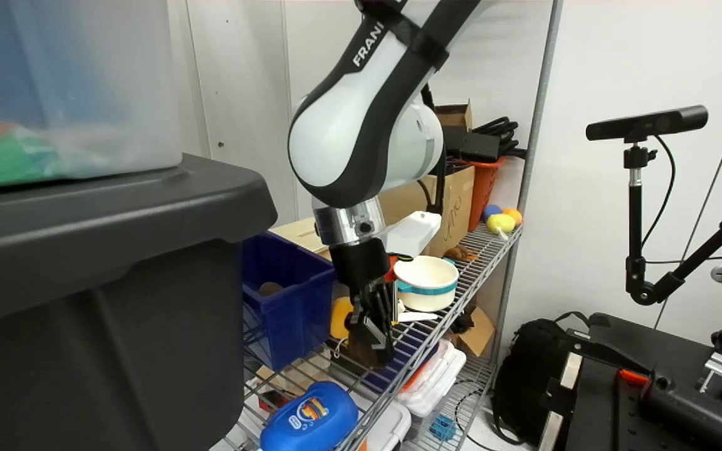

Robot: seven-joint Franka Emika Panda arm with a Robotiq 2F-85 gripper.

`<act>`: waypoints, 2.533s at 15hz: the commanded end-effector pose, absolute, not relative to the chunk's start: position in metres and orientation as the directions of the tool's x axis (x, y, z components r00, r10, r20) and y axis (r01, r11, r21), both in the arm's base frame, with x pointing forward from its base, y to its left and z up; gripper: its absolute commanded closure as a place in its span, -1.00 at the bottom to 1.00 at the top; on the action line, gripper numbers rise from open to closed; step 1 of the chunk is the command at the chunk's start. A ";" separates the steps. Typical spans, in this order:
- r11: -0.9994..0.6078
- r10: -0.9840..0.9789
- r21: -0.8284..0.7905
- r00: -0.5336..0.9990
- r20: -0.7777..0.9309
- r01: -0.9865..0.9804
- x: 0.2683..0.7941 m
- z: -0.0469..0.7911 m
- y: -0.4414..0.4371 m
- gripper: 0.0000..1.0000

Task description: Pick up the animal plush toy and put it in the bowl

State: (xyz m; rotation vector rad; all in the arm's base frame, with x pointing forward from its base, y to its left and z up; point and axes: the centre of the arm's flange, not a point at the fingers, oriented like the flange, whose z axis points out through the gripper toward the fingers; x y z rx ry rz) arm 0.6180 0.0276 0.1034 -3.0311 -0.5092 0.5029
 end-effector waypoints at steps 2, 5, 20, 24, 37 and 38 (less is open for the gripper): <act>-0.956 0.290 -0.051 0.908 -0.302 0.289 0.598 0.127 0.028 0.97; -0.962 0.270 -0.047 0.914 -0.302 0.269 0.591 0.135 0.024 0.97; -0.986 0.102 0.103 0.964 -0.246 0.131 0.520 0.207 -0.042 0.97; -0.987 0.062 0.132 0.971 -0.233 0.095 0.506 0.221 -0.062 0.97; -0.982 0.057 0.164 0.977 -0.207 0.092 0.531 0.252 -0.082 0.97; -0.981 0.061 0.169 0.977 -0.202 0.096 0.534 0.255 -0.083 0.97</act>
